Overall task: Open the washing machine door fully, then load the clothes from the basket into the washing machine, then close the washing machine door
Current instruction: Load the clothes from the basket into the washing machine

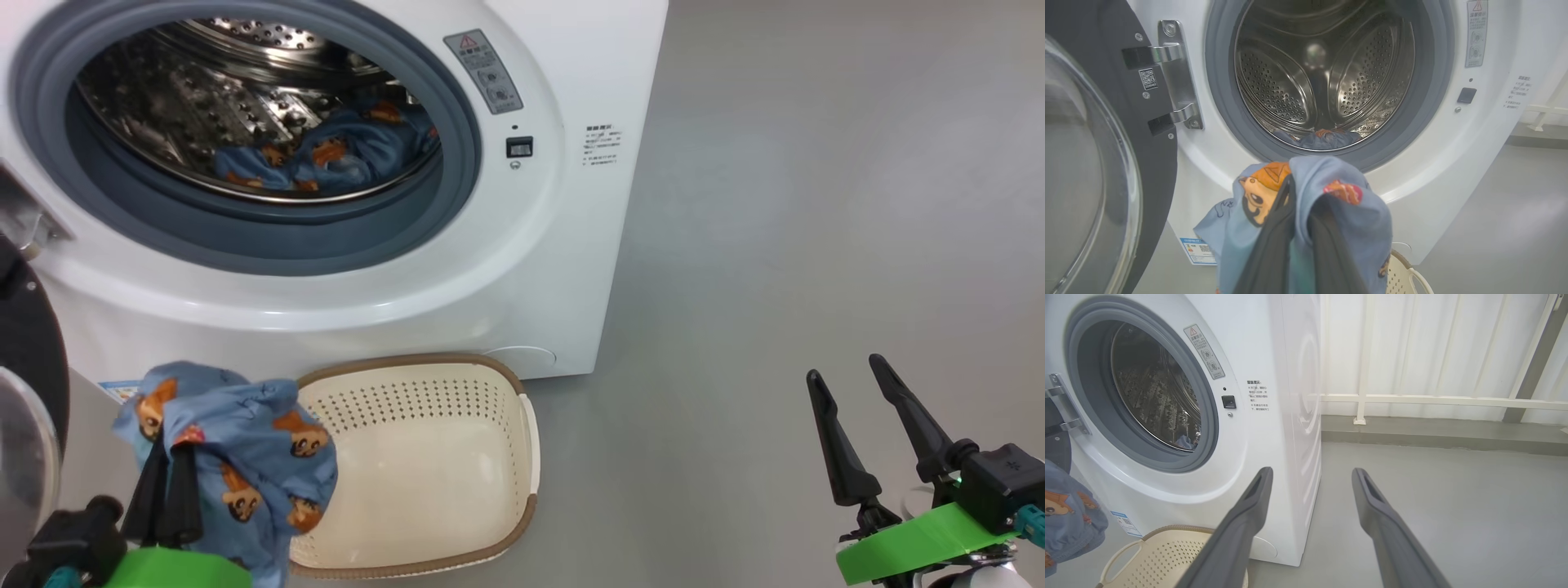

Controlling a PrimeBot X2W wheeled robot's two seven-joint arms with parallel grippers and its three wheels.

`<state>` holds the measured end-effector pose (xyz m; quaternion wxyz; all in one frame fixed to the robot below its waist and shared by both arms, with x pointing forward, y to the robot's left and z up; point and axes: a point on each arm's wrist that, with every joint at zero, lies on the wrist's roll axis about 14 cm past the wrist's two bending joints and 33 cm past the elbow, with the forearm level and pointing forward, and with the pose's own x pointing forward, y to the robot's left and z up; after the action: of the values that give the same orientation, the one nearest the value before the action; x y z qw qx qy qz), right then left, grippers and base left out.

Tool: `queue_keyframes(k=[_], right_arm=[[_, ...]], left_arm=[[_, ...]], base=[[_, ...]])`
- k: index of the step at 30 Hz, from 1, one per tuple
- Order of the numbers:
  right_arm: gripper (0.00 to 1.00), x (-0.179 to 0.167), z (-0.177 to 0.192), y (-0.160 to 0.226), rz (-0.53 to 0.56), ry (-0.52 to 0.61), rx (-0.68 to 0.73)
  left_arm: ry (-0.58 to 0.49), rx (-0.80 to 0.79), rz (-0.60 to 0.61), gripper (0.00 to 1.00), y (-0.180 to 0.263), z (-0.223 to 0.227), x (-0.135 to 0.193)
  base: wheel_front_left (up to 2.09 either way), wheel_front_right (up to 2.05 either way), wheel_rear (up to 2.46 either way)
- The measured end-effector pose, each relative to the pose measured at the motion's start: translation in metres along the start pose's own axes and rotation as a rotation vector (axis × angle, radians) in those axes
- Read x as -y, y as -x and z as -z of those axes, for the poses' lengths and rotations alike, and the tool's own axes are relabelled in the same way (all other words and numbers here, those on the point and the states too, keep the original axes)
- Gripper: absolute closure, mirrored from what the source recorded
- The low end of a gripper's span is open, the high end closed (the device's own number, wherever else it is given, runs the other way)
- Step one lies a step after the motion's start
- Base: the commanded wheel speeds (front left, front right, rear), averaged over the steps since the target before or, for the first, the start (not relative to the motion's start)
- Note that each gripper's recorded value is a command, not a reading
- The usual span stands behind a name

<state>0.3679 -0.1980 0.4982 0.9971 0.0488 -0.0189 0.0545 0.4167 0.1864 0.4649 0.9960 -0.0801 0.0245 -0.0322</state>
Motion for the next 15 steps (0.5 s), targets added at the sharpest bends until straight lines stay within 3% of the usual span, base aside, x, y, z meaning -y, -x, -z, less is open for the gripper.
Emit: queue_keyframes(k=[15], right_arm=[[0.00, -0.003, 0.002, 0.003, -0.006, -0.004, -0.005]], left_arm=[[0.008, 0.033, -0.052, 1.00, 0.024, -0.007, -0.011]], base=[[0.00, 0.00, 0.00]])
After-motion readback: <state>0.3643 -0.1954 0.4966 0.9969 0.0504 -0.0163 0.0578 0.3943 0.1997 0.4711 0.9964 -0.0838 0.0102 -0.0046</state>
